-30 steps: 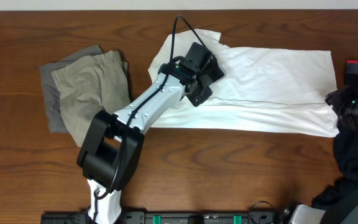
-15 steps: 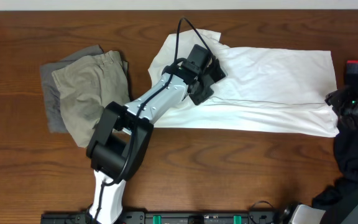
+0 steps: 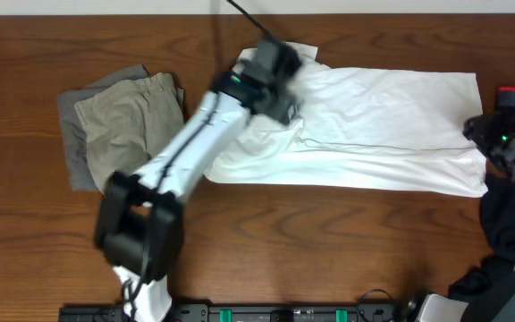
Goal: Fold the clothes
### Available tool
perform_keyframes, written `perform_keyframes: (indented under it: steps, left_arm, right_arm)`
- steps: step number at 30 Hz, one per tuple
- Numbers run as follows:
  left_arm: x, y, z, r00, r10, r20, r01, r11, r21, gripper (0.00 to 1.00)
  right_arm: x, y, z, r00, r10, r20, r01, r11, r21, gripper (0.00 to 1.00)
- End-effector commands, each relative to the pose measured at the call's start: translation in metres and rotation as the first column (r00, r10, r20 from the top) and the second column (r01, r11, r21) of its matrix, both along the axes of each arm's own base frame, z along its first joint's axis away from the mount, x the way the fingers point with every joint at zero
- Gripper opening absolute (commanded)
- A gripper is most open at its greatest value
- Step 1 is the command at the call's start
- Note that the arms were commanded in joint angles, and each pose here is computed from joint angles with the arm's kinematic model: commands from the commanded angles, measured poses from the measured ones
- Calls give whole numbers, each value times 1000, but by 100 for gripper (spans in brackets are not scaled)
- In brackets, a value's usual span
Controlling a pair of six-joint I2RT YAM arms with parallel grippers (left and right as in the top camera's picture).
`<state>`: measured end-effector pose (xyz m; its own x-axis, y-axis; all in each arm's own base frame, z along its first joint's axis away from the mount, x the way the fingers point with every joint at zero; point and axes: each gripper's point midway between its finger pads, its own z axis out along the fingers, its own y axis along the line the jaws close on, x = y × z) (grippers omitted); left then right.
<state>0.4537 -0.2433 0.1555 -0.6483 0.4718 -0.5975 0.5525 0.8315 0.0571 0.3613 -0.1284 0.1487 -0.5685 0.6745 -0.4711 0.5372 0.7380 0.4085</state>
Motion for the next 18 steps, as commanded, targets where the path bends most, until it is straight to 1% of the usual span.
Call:
perform_keyframes:
  steps: [1, 5, 8, 11, 14, 18]
  left_arm:
    - [26, 15, 46, 995, 95, 16, -90, 975, -205, 98]
    - [65, 36, 50, 991, 130, 40, -110, 936, -334, 98]
    - [92, 47, 36, 987, 157, 23, -131, 893, -431, 100]
    - [110, 47, 15, 989, 150, -12, -135, 847, -515, 97]
    - [123, 45, -16, 985, 165, -44, -163, 826, -539, 95]
    - [131, 41, -57, 984, 165, -74, -179, 828, -531, 92]
  right_arm:
    - [13, 25, 1, 993, 114, 29, -114, 993, -3, 60]
    - [34, 29, -4, 987, 144, 66, -143, 989, -23, 61]
    - [53, 28, -11, 982, 160, 102, -158, 987, -30, 67]
    - [67, 32, -22, 974, 187, 128, -187, 982, -13, 70]
    - [75, 35, -36, 972, 196, 128, -199, 980, 10, 70]
    - [86, 30, -53, 971, 199, 133, -201, 980, -1, 70]
